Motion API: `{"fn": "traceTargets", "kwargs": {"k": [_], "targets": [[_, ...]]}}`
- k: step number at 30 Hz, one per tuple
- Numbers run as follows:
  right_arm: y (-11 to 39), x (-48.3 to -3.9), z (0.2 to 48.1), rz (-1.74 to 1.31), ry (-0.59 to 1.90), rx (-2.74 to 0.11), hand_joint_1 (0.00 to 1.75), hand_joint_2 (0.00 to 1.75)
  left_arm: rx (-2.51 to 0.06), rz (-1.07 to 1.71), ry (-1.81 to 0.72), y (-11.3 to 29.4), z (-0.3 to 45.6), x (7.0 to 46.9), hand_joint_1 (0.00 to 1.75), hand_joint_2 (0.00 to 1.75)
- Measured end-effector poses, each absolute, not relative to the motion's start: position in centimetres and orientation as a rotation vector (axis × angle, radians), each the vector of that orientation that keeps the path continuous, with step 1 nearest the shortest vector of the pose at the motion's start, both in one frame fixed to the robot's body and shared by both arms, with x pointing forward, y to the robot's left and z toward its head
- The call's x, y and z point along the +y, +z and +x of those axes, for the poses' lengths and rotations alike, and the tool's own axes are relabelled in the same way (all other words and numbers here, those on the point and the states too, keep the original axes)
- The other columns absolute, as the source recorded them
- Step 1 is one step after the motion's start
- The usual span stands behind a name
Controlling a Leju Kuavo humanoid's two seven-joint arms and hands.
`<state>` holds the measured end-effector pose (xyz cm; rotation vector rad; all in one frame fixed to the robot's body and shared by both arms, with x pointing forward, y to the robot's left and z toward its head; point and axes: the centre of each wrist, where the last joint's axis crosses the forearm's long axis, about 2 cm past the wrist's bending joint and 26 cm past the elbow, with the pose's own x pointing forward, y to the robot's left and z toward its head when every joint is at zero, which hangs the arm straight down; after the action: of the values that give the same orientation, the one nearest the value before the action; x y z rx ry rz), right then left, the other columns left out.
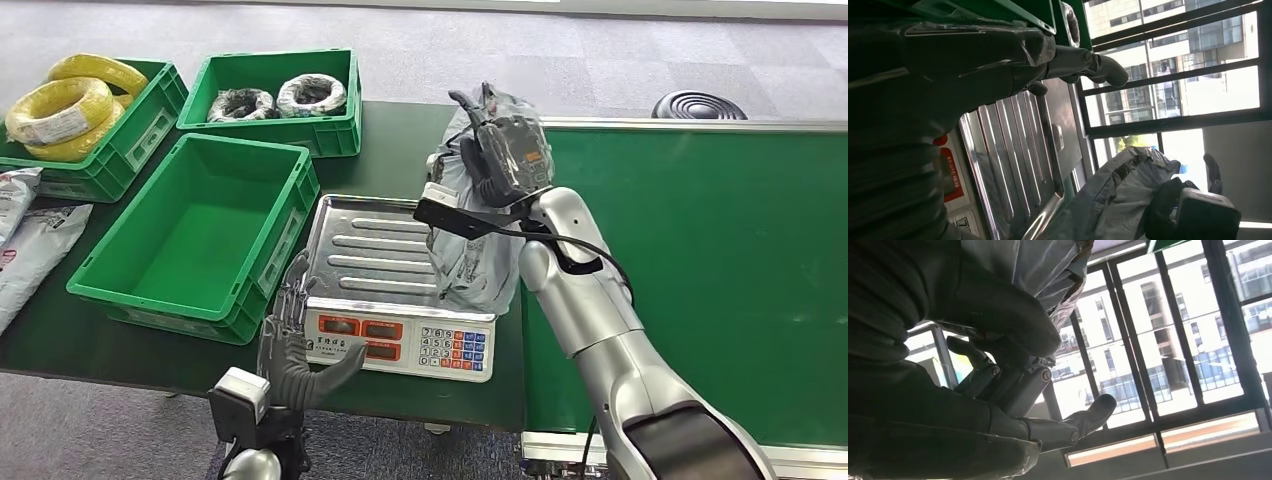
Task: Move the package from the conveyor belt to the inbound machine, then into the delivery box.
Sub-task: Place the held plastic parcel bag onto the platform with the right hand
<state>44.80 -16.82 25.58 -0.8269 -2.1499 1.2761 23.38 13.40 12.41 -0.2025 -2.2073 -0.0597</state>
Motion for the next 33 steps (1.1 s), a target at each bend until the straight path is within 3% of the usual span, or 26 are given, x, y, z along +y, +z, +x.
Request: {"fn": "traceTargets", "kwargs": {"k": [6, 14, 15, 18, 19, 33], "targets": [[25.4, -12.8, 44.2, -0.736, 1.334, -2.179, 1.75, 1.75, -2.207, -0.21, -0.051, 12.6, 23.8, 13.2, 0.0, 1.75], [25.0, -11.4, 43.8, -0.731, 1.38, -2.167, 1.69, 1.75, -2.2, -0.215, -0.048, 12.6, 23.9, 13.1, 0.0, 1.75], [25.0, -11.2, 43.7, -0.737, 1.387, -2.158, 1.34, 1.75, -2.2, -0.219, -0.049, 12.7, 23.9, 13.0, 0.0, 1.75], [24.6, -11.1, 43.6, -0.738, 1.394, -2.122, 0.09, 1.75, -2.2, -0.229, -0.05, 12.8, 24.0, 12.9, 0.0, 1.75], [24.3, -11.1, 43.6, -0.733, 1.388, -2.109, 0.0, 1.75, -2.201, -0.231, -0.05, 12.9, 24.1, 12.8, 0.0, 1.75], [18.1, -12.0, 41.5, -0.729, 1.353, -2.026, 0.0, 1.75, -2.195, -0.225, -0.052, 12.9, 24.0, 12.9, 0.0, 1.75]]}}
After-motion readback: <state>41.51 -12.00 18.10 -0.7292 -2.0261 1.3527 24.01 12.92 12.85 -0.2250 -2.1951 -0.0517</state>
